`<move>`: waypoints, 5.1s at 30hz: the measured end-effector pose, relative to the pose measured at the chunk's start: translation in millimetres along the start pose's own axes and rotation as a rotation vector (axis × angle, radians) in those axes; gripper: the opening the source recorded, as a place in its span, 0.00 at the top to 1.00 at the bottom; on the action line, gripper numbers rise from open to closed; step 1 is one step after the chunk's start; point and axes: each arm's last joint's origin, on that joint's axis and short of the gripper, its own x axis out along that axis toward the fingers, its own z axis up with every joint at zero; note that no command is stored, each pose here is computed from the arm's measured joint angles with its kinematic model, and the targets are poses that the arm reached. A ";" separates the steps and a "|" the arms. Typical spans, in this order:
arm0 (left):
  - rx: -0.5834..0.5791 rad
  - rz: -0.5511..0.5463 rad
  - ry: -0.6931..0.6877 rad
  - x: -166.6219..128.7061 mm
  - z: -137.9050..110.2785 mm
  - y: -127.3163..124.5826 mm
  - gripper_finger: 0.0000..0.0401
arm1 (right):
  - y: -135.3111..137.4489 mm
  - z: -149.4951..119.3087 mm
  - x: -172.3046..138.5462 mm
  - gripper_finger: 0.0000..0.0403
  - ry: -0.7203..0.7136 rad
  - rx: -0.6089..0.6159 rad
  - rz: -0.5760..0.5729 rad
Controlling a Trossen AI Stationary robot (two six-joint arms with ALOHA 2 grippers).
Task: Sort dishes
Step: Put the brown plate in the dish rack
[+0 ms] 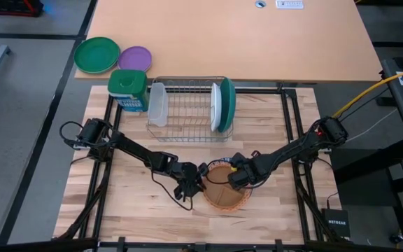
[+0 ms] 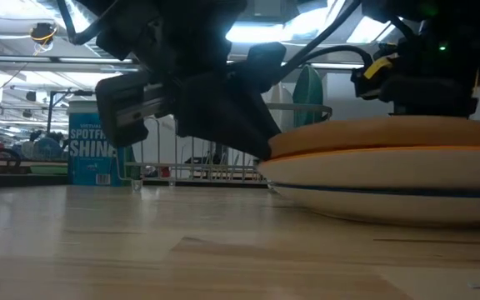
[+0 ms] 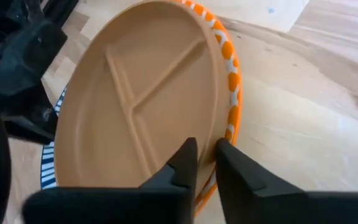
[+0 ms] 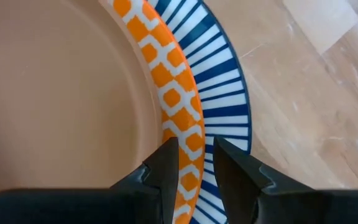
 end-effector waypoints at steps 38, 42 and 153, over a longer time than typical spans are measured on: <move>0.047 0.011 -0.016 0.2 1.2 1.3 0.99 | 2.5 3.8 -13.2 0.74 0.051 -0.007 -0.010; 0.073 0.008 -0.018 0.2 1.4 0.8 0.99 | 3.8 4.3 -13.1 0.74 0.050 -0.004 0.004; -0.671 0.417 -0.403 -113.8 73.0 46.5 1.00 | -102.7 54.1 -292.5 0.74 -0.788 -0.044 -0.111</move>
